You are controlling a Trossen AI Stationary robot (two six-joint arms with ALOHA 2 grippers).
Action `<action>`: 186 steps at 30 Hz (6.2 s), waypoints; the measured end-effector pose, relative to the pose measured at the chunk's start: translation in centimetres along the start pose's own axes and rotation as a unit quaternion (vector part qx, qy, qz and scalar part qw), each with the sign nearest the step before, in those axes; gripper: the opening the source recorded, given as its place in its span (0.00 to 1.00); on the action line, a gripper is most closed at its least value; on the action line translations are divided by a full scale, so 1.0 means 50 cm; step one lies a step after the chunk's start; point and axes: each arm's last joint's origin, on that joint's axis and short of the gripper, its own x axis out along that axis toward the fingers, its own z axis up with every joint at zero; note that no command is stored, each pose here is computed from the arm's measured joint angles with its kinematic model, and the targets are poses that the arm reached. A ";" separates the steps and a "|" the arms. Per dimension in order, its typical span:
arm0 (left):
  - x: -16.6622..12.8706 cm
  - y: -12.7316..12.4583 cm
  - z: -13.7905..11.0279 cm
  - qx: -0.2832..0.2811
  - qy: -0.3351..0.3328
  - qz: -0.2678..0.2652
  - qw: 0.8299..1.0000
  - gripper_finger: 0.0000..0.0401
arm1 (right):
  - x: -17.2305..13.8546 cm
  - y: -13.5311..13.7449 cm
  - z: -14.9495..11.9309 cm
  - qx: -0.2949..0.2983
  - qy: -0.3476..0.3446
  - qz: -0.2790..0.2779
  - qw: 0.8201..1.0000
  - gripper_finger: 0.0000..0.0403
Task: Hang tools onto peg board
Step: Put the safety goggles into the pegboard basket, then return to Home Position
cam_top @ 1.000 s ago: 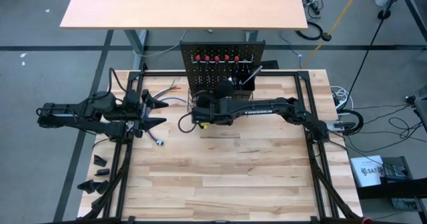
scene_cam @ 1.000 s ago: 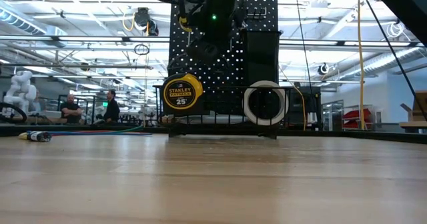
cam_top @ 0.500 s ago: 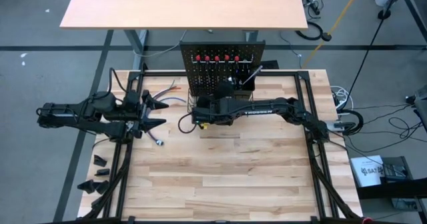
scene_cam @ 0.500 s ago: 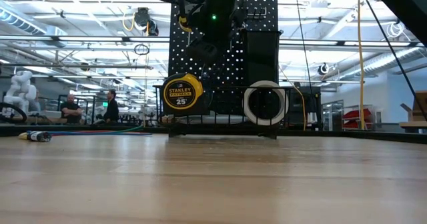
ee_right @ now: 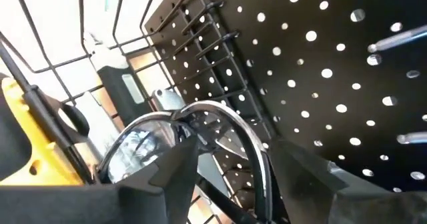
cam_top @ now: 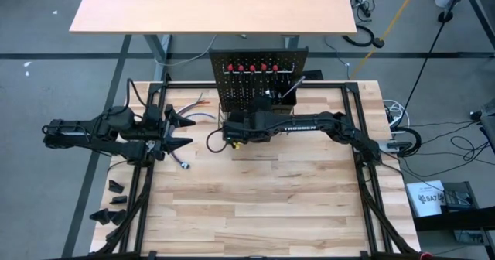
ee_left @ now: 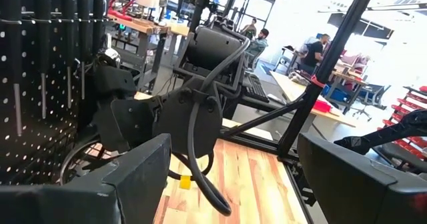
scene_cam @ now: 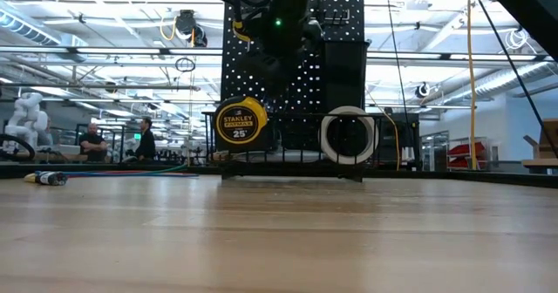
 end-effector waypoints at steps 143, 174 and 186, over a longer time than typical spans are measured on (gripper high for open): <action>-0.011 0.108 -0.269 -0.064 -0.071 0.156 0.983 0.81 | -0.085 -0.222 -0.661 0.293 -0.398 0.515 0.700 0.46; -0.046 0.124 -0.299 -0.044 -0.018 0.223 0.974 0.81 | -0.065 -0.235 -0.705 0.262 -0.427 0.465 0.730 0.46; -0.042 0.125 -0.315 -0.022 0.020 0.178 0.984 0.80 | -0.063 -0.232 -0.705 0.248 -0.427 0.457 0.740 0.46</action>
